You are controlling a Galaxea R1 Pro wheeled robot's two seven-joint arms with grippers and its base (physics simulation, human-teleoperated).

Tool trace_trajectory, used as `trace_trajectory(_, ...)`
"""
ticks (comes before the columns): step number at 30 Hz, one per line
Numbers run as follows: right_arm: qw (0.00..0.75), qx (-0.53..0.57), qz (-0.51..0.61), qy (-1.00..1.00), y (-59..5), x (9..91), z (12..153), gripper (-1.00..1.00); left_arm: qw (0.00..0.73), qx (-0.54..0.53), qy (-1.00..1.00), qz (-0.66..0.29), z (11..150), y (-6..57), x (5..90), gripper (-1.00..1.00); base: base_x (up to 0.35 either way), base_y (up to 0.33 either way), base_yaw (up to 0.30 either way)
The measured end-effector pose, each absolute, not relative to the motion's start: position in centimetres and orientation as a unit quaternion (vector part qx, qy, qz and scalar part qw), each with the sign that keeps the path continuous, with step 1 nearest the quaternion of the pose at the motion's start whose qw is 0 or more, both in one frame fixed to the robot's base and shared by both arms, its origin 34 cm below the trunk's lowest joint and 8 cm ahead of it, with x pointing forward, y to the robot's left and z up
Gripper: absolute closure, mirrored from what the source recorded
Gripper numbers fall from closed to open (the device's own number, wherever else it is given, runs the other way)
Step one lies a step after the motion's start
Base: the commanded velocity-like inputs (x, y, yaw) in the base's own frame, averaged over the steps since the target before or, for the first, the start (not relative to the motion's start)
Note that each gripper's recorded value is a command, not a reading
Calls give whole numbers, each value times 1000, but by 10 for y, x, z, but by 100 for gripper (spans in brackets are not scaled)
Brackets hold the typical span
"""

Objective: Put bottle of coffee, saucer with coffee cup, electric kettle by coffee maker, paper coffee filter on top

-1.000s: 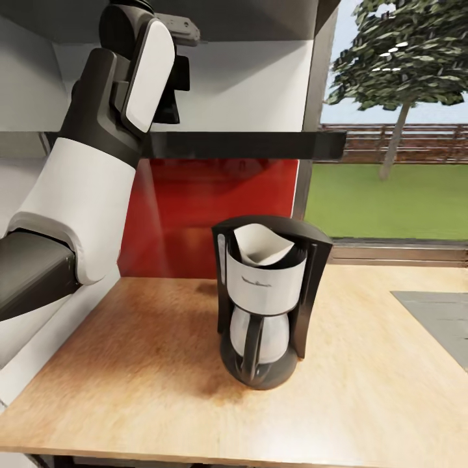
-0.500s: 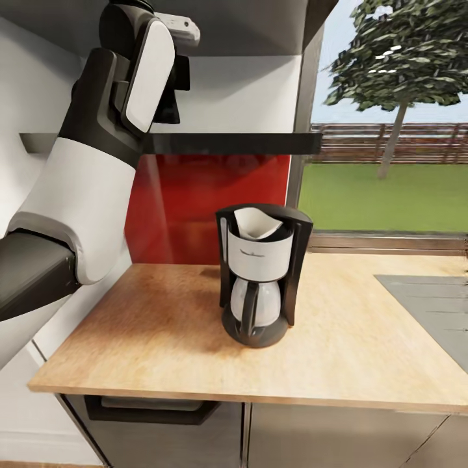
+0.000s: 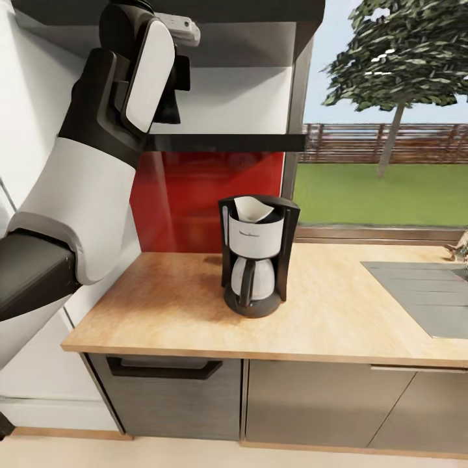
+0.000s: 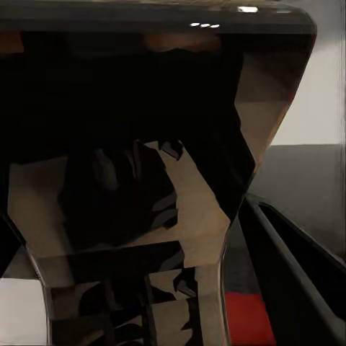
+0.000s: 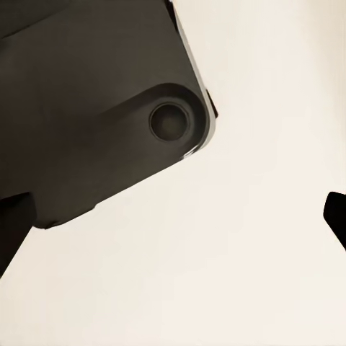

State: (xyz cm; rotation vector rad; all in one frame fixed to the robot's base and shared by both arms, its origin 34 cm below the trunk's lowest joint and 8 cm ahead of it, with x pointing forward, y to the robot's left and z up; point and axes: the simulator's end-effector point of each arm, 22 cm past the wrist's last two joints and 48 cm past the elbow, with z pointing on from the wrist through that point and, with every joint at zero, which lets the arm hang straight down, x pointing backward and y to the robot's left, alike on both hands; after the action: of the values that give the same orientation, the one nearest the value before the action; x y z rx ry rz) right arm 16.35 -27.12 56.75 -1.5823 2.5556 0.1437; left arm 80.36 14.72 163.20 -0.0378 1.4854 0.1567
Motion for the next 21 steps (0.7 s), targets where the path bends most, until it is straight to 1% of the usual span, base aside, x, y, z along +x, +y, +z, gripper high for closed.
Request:
trace_trajectory(6, 67, -524, 47, 848, -271, 164, 567, -100, 734, -17, 676, 71, 1632, 147, 804, 100, -334, 0, 0)
trace_trajectory(9, 67, -524, 47, 848, -271, 164, 568, -100, 734, -16, 676, 71, 1632, 147, 803, 100, -218, 0, 0)
trace_trajectory(15, 66, -524, 44, 848, -275, 165, 568, -100, 733, -14, 677, 68, 1632, 145, 803, 100, -51, 0, 0)
trace_trajectory(18, 66, -523, 43, 848, -277, 165, 568, -100, 741, 3, 671, 6, 1641, 121, 792, 100, -7, 0, 0)
trace_trajectory(21, 66, -524, 43, 848, -277, 165, 568, -100, 757, 14, 653, -27, 1650, 109, 775, 100, -2, 0, 0)
